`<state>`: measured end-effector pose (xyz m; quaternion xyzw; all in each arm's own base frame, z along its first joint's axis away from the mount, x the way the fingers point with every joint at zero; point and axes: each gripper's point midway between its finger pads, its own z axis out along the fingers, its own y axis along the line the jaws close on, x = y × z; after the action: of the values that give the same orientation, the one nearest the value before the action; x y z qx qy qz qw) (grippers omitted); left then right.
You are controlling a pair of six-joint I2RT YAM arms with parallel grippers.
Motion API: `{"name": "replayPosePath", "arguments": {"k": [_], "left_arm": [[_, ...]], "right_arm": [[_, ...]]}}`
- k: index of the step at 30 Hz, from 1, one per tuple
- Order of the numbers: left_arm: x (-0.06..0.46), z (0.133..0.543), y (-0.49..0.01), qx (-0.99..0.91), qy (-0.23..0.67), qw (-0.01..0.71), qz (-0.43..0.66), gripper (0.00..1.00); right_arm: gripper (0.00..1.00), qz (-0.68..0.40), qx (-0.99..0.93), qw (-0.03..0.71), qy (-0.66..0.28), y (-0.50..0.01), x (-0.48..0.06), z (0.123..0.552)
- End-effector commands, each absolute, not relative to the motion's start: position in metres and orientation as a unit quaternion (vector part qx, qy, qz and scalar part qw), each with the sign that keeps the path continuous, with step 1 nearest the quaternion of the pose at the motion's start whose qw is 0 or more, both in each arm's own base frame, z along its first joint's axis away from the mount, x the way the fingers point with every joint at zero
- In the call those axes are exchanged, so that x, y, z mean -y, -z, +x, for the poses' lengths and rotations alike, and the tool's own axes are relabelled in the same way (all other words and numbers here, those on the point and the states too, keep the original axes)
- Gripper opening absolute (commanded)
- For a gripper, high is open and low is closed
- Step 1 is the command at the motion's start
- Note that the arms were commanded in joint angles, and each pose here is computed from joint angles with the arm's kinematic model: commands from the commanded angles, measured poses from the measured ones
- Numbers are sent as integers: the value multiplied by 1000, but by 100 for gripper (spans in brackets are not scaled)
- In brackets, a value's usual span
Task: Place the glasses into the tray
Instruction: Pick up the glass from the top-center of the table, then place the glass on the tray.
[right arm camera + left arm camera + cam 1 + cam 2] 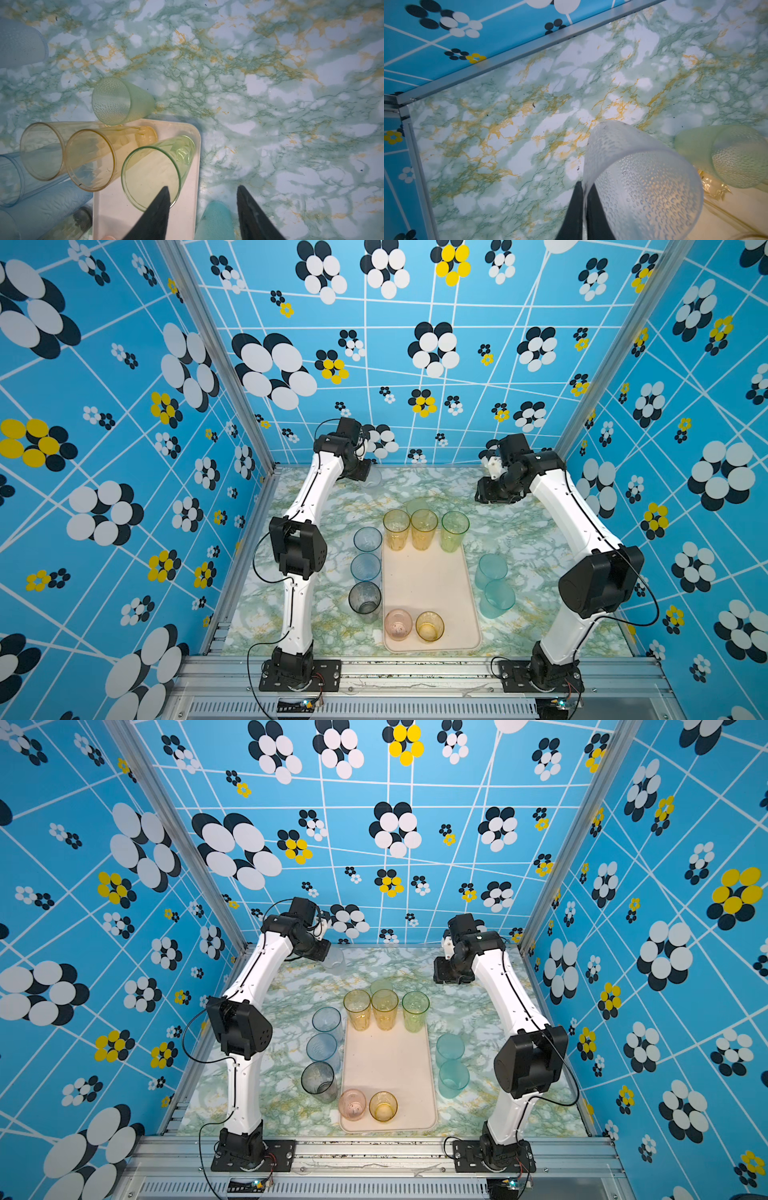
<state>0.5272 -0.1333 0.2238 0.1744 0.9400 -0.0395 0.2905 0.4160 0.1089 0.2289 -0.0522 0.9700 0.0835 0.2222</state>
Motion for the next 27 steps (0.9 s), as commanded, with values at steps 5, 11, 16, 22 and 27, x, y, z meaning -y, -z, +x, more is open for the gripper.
{"name": "replayPosePath", "arguments": {"k": [5,11,16,22,27], "left_arm": [[157,477,-349,-880,63,422,209,4],[201,408,-396,-831,117,454,300,5],[251,339,-398,-785,185,426,410,5],[298,260,-352,-728,221,338,554,6],[326,217,-325,-698,232,285,615,5]], "right_arm": [[54,-41,-952,290,-90,-260,-106,423],[54,-22,-940,334,-60,-280,-90,423],[55,20,-930,364,-44,-297,-74,427],[55,50,-918,388,-58,-307,-71,439],[55,54,-914,394,-83,-308,-79,445]]}}
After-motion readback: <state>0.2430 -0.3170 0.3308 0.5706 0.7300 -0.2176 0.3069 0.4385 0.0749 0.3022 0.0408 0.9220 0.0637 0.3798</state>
